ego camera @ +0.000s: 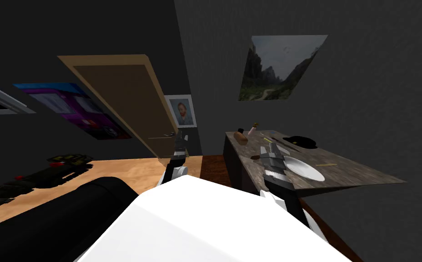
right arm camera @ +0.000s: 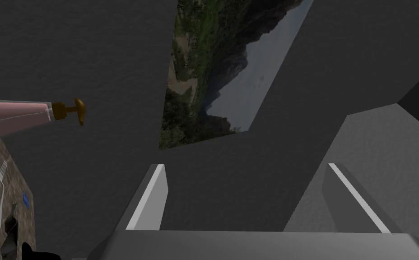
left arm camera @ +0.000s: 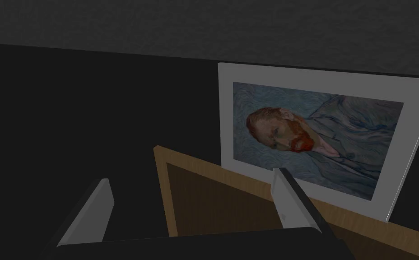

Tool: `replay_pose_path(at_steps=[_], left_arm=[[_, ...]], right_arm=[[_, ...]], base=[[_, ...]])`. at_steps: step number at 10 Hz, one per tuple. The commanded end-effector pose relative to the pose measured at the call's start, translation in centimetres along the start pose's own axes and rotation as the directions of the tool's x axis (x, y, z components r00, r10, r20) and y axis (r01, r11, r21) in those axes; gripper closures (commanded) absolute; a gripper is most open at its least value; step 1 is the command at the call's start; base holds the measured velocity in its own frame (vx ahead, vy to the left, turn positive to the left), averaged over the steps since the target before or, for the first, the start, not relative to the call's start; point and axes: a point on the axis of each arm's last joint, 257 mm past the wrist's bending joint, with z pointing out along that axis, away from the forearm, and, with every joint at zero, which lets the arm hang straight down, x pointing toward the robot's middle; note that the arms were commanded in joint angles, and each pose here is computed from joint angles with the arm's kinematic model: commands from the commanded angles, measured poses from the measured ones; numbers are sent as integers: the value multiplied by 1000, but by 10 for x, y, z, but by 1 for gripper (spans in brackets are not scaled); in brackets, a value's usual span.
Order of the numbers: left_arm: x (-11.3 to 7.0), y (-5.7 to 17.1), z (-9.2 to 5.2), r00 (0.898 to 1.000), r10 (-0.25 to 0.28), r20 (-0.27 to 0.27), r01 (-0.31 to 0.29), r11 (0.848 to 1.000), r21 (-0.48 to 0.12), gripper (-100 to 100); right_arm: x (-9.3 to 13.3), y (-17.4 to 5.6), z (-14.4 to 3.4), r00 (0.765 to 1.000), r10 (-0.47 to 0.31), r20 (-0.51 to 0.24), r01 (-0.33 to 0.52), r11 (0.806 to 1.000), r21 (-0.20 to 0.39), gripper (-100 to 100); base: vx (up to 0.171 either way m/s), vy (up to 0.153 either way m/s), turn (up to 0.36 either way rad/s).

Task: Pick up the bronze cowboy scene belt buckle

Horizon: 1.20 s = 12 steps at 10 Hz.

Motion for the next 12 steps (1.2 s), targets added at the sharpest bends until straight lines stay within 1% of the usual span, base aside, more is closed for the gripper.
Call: replay_pose_path(at_steps=[1,4,6,8,9,10,11,12], left_arm=[[0,0,0,1000,0,0,0,1000,0,0],[0,0,0,1000,0,0,0,1000,0,0],[0,0,0,1000,0,0,0,1000,0,0],[0,0,0,1000,0,0,0,1000,0,0],[0,0,0,1000,0,0,0,1000,0,0],[0,0,0,1000,0,0,0,1000,0,0],[0,0,0,1000,0,0,0,1000,0,0],[0,0,0,1000,0,0,0,1000,0,0]], right_arm=[[7,4,3,999,-14,-32,13,1000,-23,-100],[24,8,9,993,-48,-109,40,997,-71,-100],[40,10,11,981,-81,-178,62,992,-113,-100],[59,8,12,961,-117,-250,80,985,-154,-100],[59,8,11,957,-125,-261,86,984,-156,-100],[69,5,10,942,-147,-302,96,980,-177,-100],[79,2,8,927,-165,-338,103,975,-195,-100],[79,1,8,919,-177,-351,112,974,-199,-100]], base=[[-5,11,216],[-9,1,246],[-16,-24,272],[-28,-38,416],[-20,-41,123],[-19,-27,211],[-28,-36,442],[-23,-37,166]])
